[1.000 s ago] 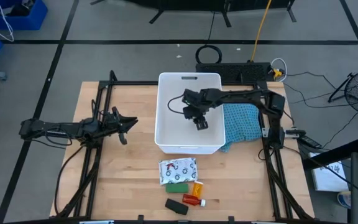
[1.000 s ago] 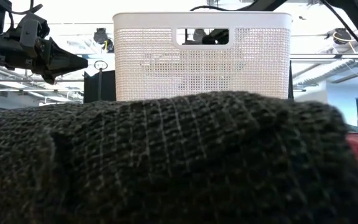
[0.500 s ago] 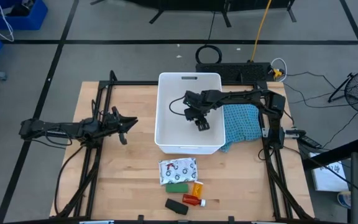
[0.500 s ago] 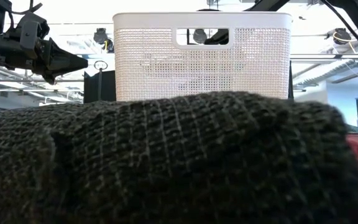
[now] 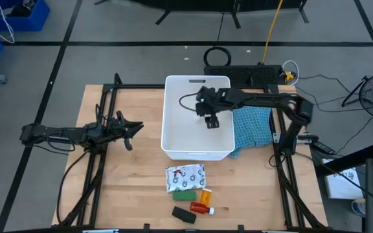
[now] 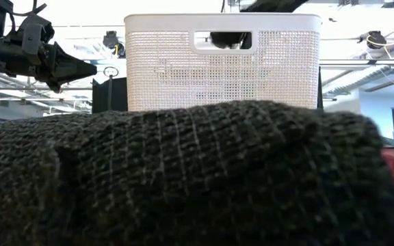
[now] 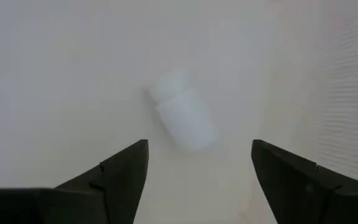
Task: Pick & place medical supplies in basket/bin
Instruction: Put the mailer bag into the white bin
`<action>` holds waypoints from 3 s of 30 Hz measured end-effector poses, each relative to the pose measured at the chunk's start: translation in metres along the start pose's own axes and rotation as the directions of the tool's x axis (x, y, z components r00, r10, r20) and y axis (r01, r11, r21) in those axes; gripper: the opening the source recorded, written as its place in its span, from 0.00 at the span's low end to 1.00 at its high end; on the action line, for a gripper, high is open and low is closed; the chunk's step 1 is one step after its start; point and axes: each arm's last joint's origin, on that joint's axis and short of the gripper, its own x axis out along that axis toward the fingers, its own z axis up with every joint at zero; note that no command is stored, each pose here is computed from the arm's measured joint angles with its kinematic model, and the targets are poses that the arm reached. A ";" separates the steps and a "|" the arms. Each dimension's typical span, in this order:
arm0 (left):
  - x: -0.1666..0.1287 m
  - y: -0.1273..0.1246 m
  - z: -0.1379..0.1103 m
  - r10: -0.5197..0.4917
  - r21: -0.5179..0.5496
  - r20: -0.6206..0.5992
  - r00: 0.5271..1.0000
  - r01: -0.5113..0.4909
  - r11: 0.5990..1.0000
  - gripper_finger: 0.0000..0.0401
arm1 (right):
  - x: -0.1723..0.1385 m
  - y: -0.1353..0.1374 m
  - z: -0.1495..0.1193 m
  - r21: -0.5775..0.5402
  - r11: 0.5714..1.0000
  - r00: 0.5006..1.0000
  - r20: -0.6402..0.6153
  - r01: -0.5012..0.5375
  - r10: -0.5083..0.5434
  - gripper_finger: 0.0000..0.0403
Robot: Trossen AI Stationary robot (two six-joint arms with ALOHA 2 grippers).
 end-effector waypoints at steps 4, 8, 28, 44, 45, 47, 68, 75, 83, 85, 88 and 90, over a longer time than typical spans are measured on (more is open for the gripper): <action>0.000 0.000 0.000 0.000 0.003 0.000 1.000 0.000 1.000 0.16 | -0.061 0.007 0.005 0.082 0.997 0.984 0.180 -0.011 -0.004 0.63; 0.000 0.000 0.000 0.000 -0.010 0.001 1.000 0.000 1.000 0.16 | -0.127 0.021 -0.001 0.094 0.990 0.919 0.389 -0.108 0.063 0.51; 0.000 -0.002 0.000 -0.085 -0.104 0.002 0.996 0.085 0.991 0.16 | -0.159 0.135 -0.145 -0.023 0.942 0.502 0.842 -0.336 0.199 0.01; -0.002 -0.009 -0.006 -0.273 -0.030 -0.067 0.960 0.272 0.962 0.16 | -0.090 0.158 -0.197 0.045 0.963 0.318 0.947 -0.267 0.044 0.00; -0.002 -0.010 -0.006 -0.297 -0.026 -0.072 0.952 0.295 0.955 0.16 | -0.087 0.158 -0.198 0.064 0.966 0.319 0.947 -0.250 0.020 0.00; -0.003 -0.013 -0.005 -0.334 -0.031 -0.057 0.941 0.332 0.943 0.16 | -0.080 0.160 -0.200 0.090 0.970 0.314 0.949 -0.225 -0.015 0.00; 0.018 -0.134 0.087 -0.169 0.469 -0.261 0.951 0.277 0.838 0.16 | -0.074 0.161 -0.203 0.073 0.988 0.314 0.949 -0.133 -0.028 0.00; 0.037 -0.204 0.041 -0.019 0.689 -0.406 0.914 0.319 0.650 0.22 | -0.074 0.161 -0.203 0.079 0.985 0.315 0.949 -0.153 -0.027 0.00; 0.063 -0.215 0.031 -0.129 0.293 -0.599 0.791 0.366 0.883 0.58 | -0.074 0.161 -0.203 0.086 0.981 0.315 0.949 -0.176 -0.027 0.00; 0.067 -0.212 0.030 -0.149 0.200 -0.628 0.764 0.344 0.917 0.67 | -0.074 0.161 -0.203 0.087 0.980 0.315 0.949 -0.179 -0.027 0.00; 0.071 -0.204 0.024 -0.120 0.137 -0.691 0.713 0.293 0.946 0.76 | -0.074 0.161 -0.203 0.088 0.980 0.316 0.948 -0.178 -0.027 0.00; 0.075 -0.199 0.019 -0.090 0.108 -0.724 0.684 0.242 0.964 0.79 | -0.073 0.161 -0.203 0.088 0.980 0.316 0.948 -0.179 -0.027 0.00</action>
